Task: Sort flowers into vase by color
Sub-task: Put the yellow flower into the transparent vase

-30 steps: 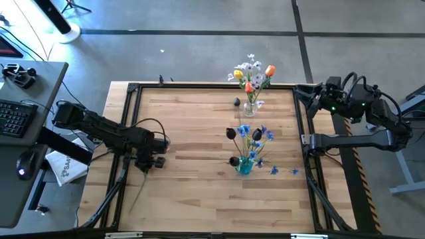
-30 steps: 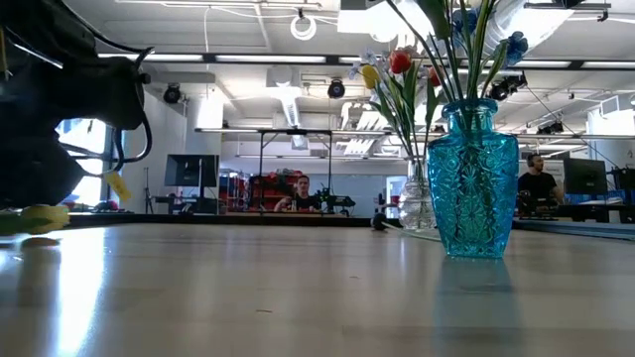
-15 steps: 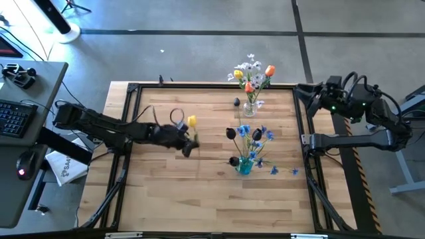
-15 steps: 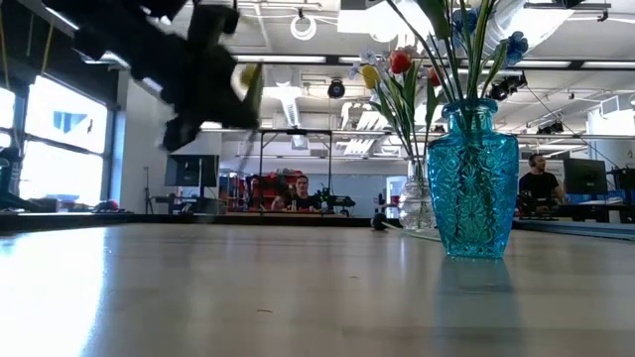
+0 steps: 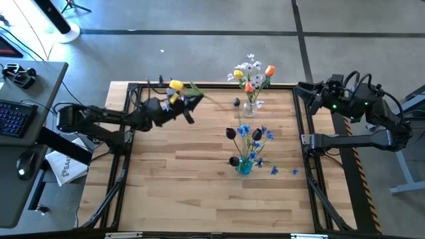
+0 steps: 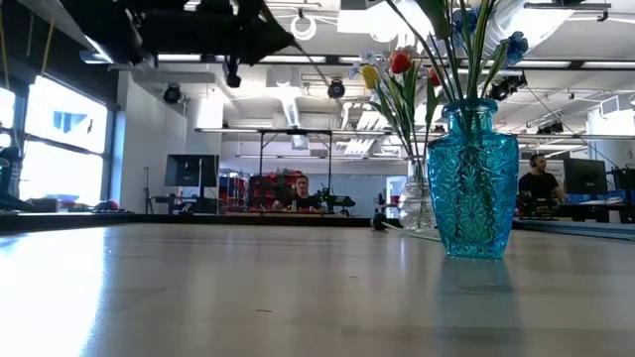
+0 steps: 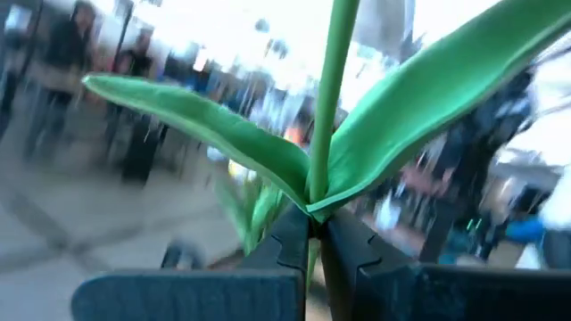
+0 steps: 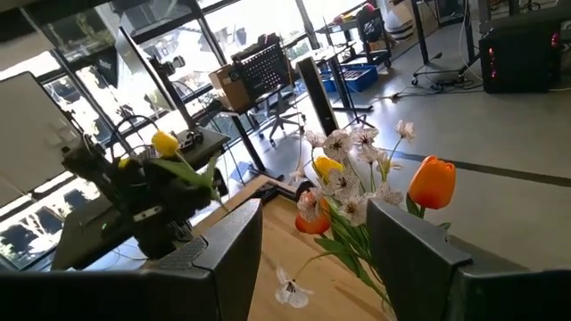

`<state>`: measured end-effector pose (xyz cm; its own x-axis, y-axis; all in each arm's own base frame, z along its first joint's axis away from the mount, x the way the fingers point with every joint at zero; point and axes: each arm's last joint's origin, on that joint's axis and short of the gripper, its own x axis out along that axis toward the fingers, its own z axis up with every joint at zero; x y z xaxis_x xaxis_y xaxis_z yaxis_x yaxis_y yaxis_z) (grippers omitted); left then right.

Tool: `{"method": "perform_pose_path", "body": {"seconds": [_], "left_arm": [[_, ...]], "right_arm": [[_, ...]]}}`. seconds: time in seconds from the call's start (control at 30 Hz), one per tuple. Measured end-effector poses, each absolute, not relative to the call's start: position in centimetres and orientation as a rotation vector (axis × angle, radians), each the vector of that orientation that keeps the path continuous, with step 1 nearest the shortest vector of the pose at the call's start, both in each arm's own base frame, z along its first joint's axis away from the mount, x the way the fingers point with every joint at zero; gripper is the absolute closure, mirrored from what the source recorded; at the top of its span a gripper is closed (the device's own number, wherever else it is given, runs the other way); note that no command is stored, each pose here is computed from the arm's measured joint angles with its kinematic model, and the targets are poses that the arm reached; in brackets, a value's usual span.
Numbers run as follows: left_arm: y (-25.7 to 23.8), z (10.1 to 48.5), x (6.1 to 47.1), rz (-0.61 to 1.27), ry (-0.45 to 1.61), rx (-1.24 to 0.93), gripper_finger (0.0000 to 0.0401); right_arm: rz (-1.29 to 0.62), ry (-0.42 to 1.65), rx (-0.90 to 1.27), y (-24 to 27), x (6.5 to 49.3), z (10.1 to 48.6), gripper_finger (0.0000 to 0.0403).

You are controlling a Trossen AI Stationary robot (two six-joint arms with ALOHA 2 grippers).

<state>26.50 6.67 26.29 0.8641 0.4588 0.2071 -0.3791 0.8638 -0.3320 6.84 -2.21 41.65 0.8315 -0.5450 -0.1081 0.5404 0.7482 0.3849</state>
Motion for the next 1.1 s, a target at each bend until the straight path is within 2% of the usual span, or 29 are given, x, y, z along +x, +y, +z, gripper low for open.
{"method": "perform_pose_path", "body": {"seconds": [0.2, 0.33, 0.5, 0.73, 1.1], "left_arm": [[9.9, 24.8, 28.0, 0.370, -0.500, -0.222, 0.0400], [11.2, 23.4, 30.5, 0.287, -0.548, -0.183, 0.0400], [12.8, 21.6, 33.9, 0.281, -0.511, -0.130, 0.0400], [14.1, 20.4, 36.6, 0.324, -0.403, -0.047, 0.0400], [15.2, 21.2, 39.8, 0.346, -0.143, 0.021, 0.0400]], "right_arm": [[-0.600, -0.024, 0.441, -2.2, 6.8, 41.7, 0.0204], [-0.601, -0.051, 0.445, -2.2, 6.8, 41.9, 0.0204], [-0.596, -0.106, 0.475, -2.3, 6.9, 42.4, 0.0204], [-0.585, -0.158, 0.511, -2.3, 6.9, 42.8, 0.0204], [-0.584, -0.162, 0.525, -2.3, 6.9, 42.8, 0.0204]]}}
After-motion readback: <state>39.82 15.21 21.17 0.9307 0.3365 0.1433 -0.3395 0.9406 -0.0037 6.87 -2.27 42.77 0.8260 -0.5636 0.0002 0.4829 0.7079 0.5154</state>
